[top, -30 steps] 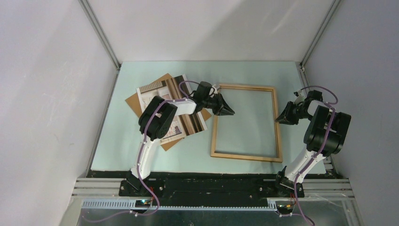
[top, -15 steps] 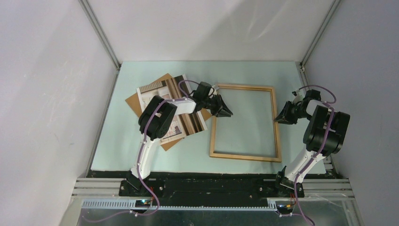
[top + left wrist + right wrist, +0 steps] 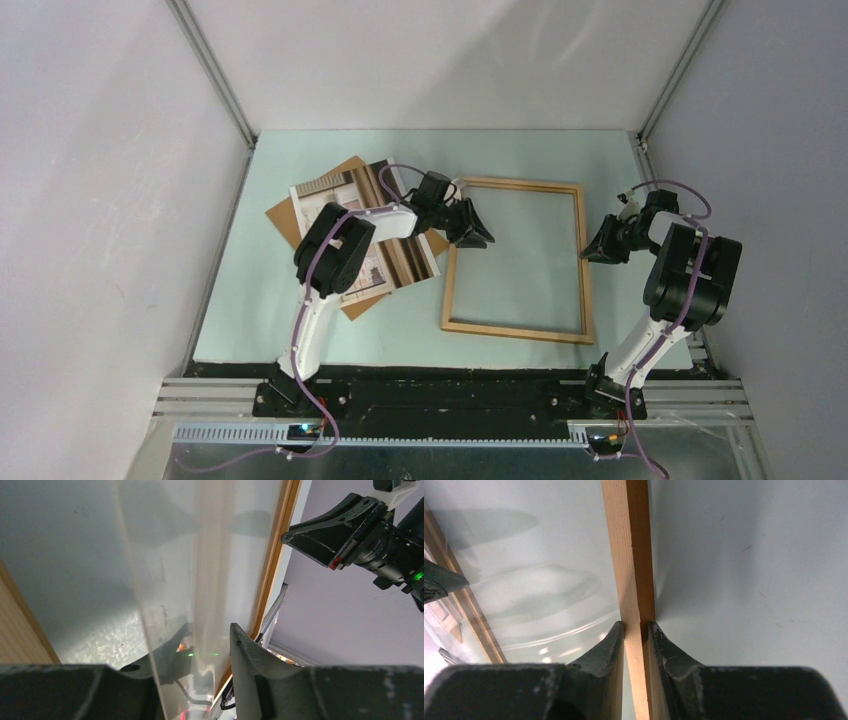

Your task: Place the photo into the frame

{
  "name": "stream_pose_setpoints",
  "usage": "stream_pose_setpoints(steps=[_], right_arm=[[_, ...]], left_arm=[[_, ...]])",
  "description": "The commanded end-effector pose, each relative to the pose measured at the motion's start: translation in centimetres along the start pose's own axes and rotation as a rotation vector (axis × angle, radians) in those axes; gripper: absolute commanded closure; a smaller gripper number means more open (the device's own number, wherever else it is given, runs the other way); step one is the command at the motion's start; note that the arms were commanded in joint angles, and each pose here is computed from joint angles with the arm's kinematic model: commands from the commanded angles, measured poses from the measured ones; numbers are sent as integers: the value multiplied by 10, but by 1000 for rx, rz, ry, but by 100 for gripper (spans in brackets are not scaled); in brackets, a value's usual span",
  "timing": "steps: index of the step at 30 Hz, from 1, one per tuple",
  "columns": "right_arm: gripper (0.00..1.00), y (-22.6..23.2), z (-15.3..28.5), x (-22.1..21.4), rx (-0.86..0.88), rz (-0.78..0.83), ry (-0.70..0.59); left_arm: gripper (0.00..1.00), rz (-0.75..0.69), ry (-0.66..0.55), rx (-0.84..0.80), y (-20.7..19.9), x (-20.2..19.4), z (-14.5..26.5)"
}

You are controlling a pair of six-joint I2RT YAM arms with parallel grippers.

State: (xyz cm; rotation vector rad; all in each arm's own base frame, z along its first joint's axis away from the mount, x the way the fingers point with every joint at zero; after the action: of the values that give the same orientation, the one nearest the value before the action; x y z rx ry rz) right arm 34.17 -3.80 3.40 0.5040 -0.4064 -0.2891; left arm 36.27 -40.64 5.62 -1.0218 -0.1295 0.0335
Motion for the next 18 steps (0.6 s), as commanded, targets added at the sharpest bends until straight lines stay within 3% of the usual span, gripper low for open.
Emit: stream_pose_setpoints(steps=[1, 12, 18], right_arm=[[76, 17, 0, -2, 63, -13, 17], [75, 18, 1, 0, 65, -8, 11], [74, 18, 1, 0, 65, -5, 8]], left_arm=[[61, -105, -45, -30, -29, 12, 9], [56, -113, -53, 25, -22, 15, 15], [46, -136, -69, 46, -24, 18, 19]])
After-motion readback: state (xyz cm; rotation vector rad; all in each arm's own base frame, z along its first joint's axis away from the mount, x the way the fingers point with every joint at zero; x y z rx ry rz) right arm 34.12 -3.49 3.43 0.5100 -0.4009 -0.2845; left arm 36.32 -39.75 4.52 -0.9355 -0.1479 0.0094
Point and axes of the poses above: each gripper's point midway between its finger pads, its own z axis back along the fingers, its own y axis along the line the jaws close on, x = y × z, the point moved 1 cm from there along z, back along the fingers, and after that the axes turned 2 degrees about -z, right-handed, at the moved point
